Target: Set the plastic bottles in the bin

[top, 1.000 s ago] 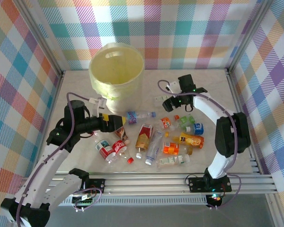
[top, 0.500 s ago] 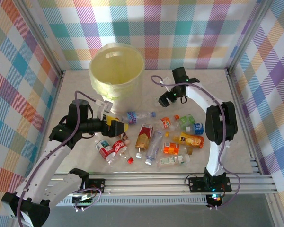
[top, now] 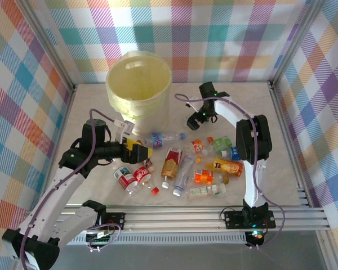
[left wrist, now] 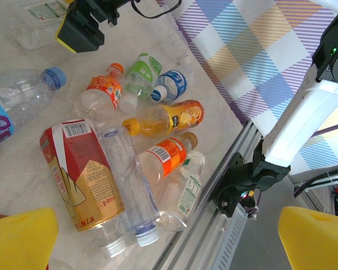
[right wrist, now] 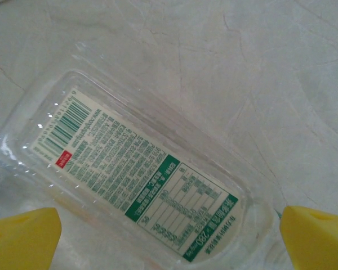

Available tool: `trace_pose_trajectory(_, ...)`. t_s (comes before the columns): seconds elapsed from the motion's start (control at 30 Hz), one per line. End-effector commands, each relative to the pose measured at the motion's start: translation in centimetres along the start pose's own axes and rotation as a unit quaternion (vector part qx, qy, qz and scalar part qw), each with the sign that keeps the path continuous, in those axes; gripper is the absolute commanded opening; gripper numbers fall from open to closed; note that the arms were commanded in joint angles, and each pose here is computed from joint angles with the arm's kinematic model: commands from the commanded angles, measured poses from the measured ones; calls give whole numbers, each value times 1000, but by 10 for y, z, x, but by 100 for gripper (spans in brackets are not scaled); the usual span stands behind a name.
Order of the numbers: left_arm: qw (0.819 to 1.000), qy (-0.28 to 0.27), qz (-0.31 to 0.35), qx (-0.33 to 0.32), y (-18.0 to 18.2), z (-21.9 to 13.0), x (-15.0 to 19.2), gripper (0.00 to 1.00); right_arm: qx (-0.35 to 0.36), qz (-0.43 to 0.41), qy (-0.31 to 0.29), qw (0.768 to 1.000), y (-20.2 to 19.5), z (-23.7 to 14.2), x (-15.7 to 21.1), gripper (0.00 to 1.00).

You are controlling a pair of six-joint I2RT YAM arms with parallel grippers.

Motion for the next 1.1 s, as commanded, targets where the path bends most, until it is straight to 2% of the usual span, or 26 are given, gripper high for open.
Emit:
trace_pose_trajectory(0.0, 1000, 8, 6, 0, 0, 1, 5, 100, 3, -10, 4, 1000, 2, 9, -1, 100)
trace_pose_trajectory(0.23, 1000, 11, 5, -2, 2, 2, 5, 100, 7, 17, 11, 1000, 4, 11, 4, 98)
trace_pose_trajectory(0.37, 1000, 12, 6, -3, 2, 2, 6, 100, 31, 44, 14, 998, 2, 13, 11, 90)
trace_pose_trajectory(0.6, 1000, 14, 6, -4, 3, 2, 6, 100, 34, 100, 9, 994, 4, 12, 13, 74)
trace_pose_trajectory(1.07, 1000, 12, 7, -5, 2, 1, 7, 100, 33, 182, 9, 983, 7, 6, 16, 74)
Point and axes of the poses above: each hand's point on the last joint's axis, 136 mm out from that joint toward the fingers, its own z axis out along the fingers, its own y axis along the line the jaws close on, x = y × z, the point moved 7 cm from there along -z, back along the fingers, and after that the axes turned 7 degrees about -z, right-handed, at the moved point
